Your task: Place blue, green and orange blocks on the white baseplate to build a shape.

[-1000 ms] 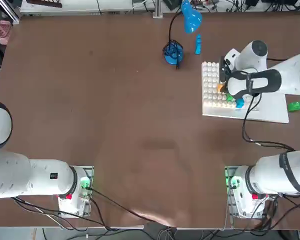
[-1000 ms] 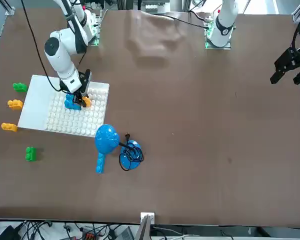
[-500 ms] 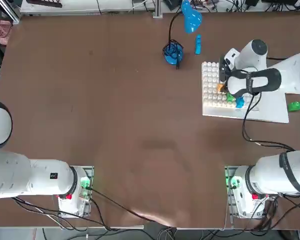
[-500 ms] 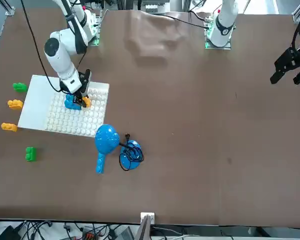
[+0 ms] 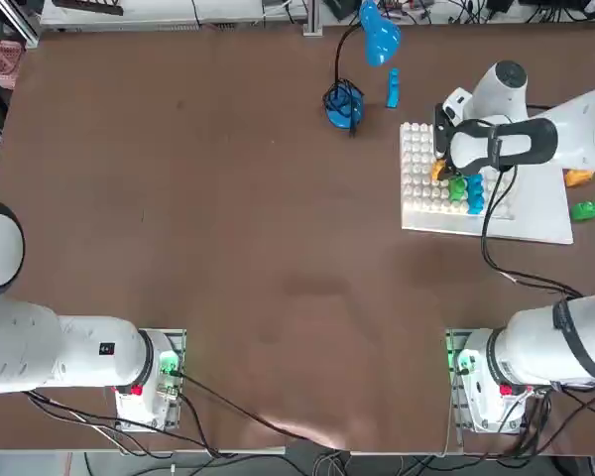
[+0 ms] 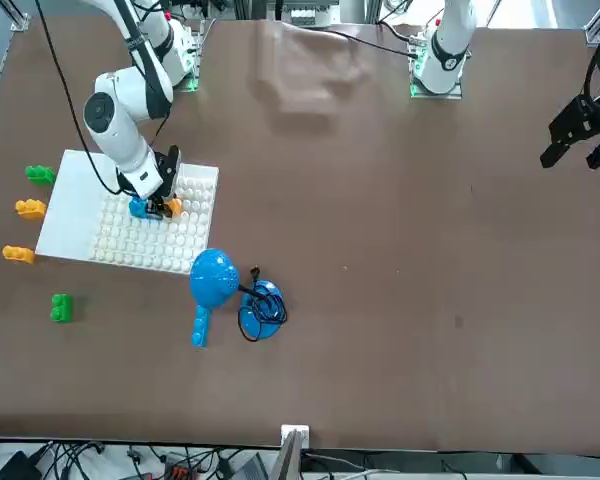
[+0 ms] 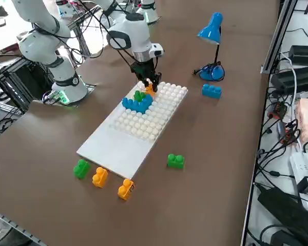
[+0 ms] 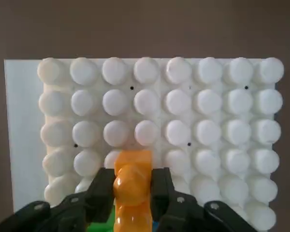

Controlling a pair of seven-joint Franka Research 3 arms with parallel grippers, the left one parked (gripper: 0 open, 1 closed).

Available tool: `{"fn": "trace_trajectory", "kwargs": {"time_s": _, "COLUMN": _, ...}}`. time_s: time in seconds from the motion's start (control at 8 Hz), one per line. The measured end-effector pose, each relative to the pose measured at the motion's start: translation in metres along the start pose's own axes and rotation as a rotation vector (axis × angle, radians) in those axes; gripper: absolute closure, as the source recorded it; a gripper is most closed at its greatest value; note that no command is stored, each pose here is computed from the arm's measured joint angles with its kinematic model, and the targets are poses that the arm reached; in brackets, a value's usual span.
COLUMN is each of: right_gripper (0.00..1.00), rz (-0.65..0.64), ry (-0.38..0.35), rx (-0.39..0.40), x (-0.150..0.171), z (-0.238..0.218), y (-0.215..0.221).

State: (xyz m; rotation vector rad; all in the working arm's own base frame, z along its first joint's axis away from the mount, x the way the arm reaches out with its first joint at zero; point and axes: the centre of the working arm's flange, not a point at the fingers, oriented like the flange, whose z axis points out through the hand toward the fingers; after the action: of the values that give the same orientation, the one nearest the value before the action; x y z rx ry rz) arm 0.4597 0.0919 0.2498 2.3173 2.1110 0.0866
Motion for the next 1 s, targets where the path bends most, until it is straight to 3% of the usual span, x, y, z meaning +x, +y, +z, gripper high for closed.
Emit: {"fn": "trace_trajectory", "kwargs": {"time_s": 1.0, "right_gripper": 0.63, "rz": -0.022, "ry": -0.011, "rx": 0.059, "x": 0.003, "z": -0.008, "y": 0.017}}
